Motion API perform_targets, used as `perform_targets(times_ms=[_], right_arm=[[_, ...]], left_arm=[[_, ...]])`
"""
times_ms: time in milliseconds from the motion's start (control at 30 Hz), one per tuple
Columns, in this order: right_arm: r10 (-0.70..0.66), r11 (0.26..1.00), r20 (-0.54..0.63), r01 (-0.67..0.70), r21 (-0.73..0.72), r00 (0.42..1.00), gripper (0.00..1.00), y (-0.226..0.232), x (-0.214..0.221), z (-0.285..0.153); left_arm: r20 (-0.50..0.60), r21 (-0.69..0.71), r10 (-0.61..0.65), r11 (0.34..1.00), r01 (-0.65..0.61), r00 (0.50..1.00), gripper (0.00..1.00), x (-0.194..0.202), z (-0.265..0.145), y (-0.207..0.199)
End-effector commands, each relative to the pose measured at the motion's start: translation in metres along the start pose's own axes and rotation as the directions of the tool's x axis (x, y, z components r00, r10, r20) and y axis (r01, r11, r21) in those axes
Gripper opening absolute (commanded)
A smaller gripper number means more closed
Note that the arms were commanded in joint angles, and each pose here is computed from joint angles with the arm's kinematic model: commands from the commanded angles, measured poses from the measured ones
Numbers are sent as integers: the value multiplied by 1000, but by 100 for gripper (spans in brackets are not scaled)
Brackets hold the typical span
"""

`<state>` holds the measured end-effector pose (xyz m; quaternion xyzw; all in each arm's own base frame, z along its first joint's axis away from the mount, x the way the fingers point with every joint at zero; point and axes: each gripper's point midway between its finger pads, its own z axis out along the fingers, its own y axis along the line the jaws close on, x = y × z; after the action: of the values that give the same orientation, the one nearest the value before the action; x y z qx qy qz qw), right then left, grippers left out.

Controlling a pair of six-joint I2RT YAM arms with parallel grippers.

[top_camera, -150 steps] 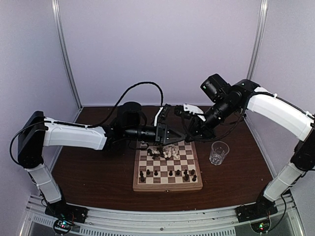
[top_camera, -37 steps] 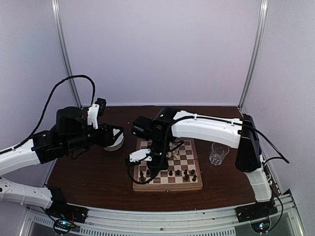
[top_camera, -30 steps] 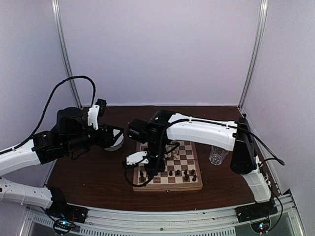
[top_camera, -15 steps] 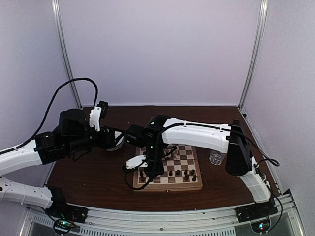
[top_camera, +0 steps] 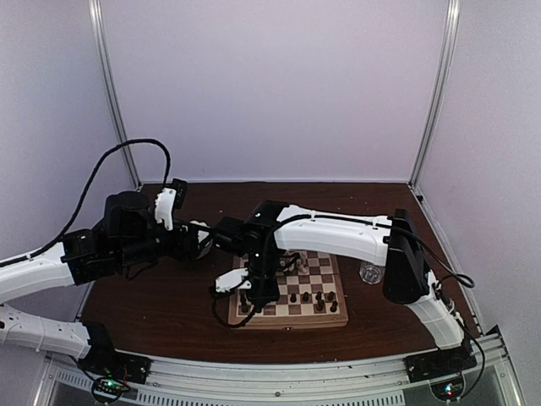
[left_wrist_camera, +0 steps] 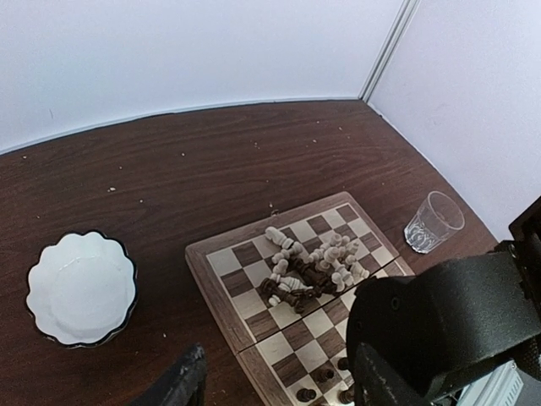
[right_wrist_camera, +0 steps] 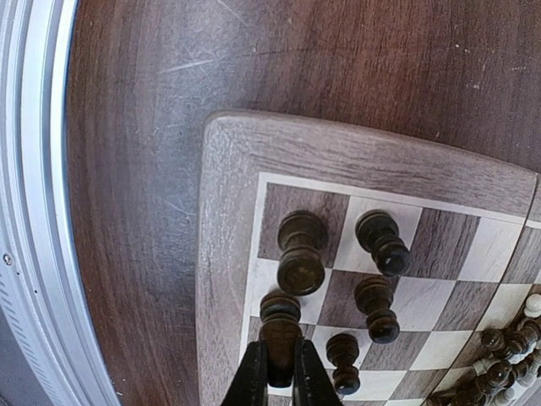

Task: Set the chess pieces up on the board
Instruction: Place the knight at g8.

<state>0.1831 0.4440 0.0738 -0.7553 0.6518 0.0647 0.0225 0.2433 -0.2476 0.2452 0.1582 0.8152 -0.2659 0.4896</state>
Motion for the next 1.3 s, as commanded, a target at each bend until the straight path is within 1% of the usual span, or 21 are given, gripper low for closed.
perform_targets(times_ms=[0,467,967,1067,1267], right_arm=[[-3,1000,-15,3,8,1000,0,0,-3,4],[-8,1000,-18,8,-1,1000,0,2,-6,9],[-16,1000,-23,16,11,1000,18,4,-5,1],[-17,1000,-18,17,18,1000,23,5,-6,-4],[-20,999,-1,20,44,1000,29,6,-7,-22]], left_arm=[[27,2,-16,1000,16,999,60,-5,2,1],[2,10,-14,1000,14,1000,61,0,9,-2],[-2,10,-13,1000,13,1000,61,2,10,-2],[-3,9,-13,1000,13,1000,61,2,11,-1],[-1,1,-6,1000,6,1000,61,-1,10,-1]])
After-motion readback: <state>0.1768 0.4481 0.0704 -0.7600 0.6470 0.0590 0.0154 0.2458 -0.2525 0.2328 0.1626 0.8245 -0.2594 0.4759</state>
